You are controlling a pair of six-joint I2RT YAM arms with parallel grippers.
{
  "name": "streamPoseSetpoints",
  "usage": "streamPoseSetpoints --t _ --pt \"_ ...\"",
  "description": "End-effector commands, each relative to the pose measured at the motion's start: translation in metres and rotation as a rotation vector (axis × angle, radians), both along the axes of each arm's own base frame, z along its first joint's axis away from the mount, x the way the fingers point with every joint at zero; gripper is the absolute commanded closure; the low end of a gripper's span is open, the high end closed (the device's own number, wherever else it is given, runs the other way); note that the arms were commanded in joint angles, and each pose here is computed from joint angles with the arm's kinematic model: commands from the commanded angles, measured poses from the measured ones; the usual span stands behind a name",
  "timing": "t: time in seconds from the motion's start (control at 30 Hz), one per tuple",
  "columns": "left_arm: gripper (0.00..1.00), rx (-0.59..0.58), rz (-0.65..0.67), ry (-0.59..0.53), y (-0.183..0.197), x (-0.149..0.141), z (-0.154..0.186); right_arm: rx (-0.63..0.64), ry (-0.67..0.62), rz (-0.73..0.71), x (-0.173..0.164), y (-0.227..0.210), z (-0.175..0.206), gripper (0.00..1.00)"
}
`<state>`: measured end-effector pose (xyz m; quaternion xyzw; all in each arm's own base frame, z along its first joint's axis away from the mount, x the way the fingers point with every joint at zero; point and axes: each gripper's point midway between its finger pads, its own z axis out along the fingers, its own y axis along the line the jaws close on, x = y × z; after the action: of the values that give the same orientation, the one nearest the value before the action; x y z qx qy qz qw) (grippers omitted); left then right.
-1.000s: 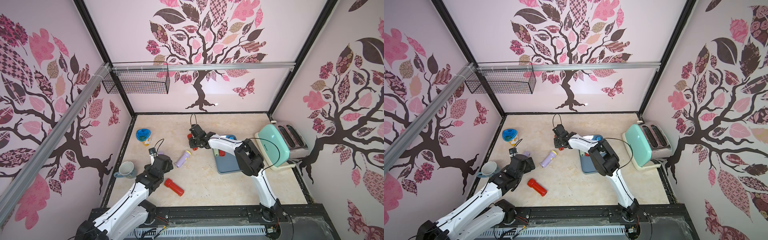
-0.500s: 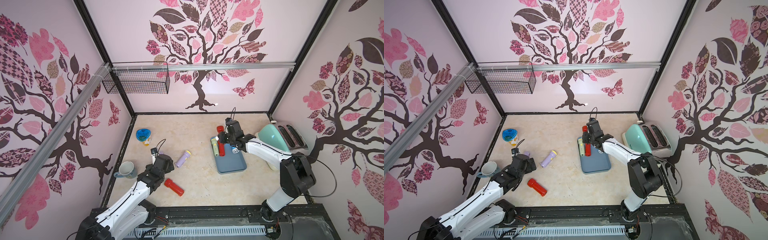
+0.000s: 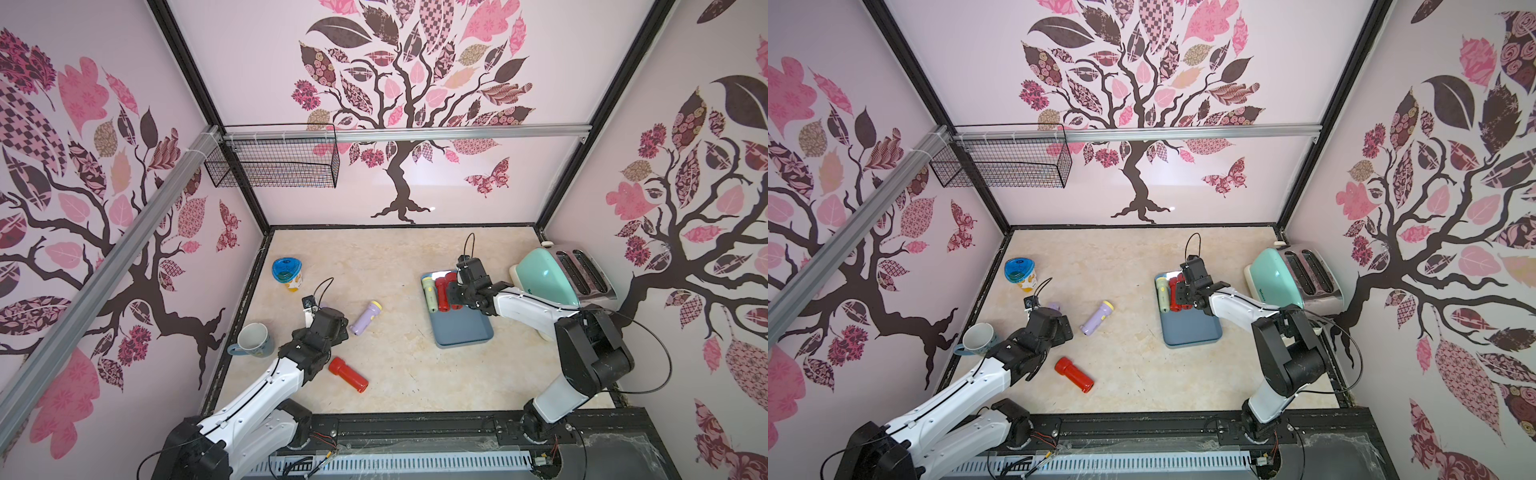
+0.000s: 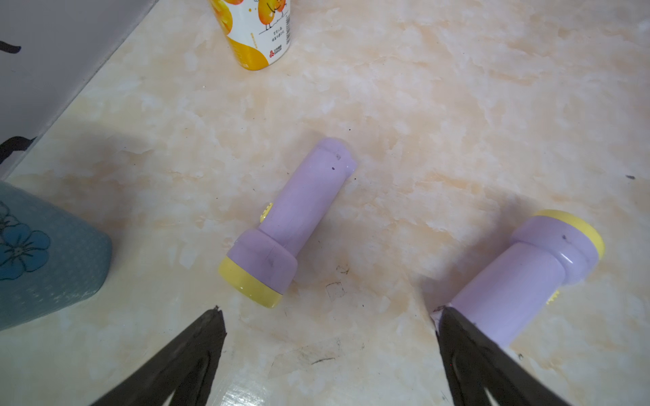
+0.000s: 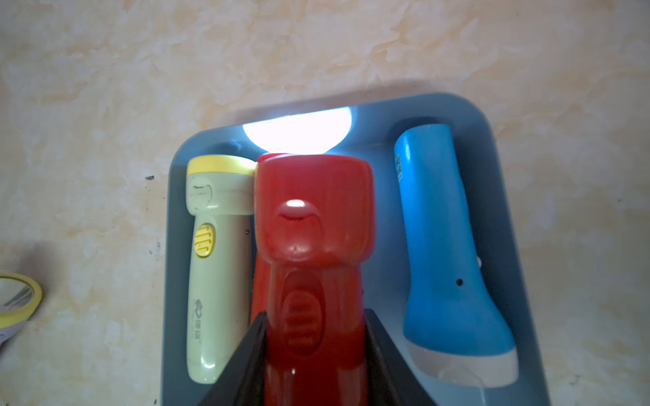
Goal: Put the flashlights into the storage boxes
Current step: Place the flashlight at the storage box.
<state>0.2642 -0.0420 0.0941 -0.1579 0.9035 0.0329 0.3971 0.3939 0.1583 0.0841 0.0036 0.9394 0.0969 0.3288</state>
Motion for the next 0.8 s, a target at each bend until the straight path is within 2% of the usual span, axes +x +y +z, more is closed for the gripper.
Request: streamPoseSetpoints --t 0.0,0.13,0.47,0.6,0.77 --pt "0.02 -0.127 0.004 -0.055 -0.016 0.021 0.015 -0.013 -0.011 -0.025 0.018 -0.006 -0.002 0.60" --pt "0.03 -0.241 -0.139 0.000 -0.050 0.036 0.004 -0.011 0.018 -0.025 0.024 -0.010 -0.009 0.57" --pt "0.22 -0.253 -0.398 0.118 -0.106 0.059 -0.010 0.030 0.055 0.010 0.019 -0.008 -0.011 0.51" --pt "0.26 -0.240 -0.436 0.150 -0.118 0.061 -0.016 0.047 0.055 0.006 0.017 -0.007 -0.004 0.51" --pt "0.29 -0.215 -0.450 0.188 -0.124 0.065 -0.029 0.138 0.027 -0.012 0.003 -0.003 0.014 0.48"
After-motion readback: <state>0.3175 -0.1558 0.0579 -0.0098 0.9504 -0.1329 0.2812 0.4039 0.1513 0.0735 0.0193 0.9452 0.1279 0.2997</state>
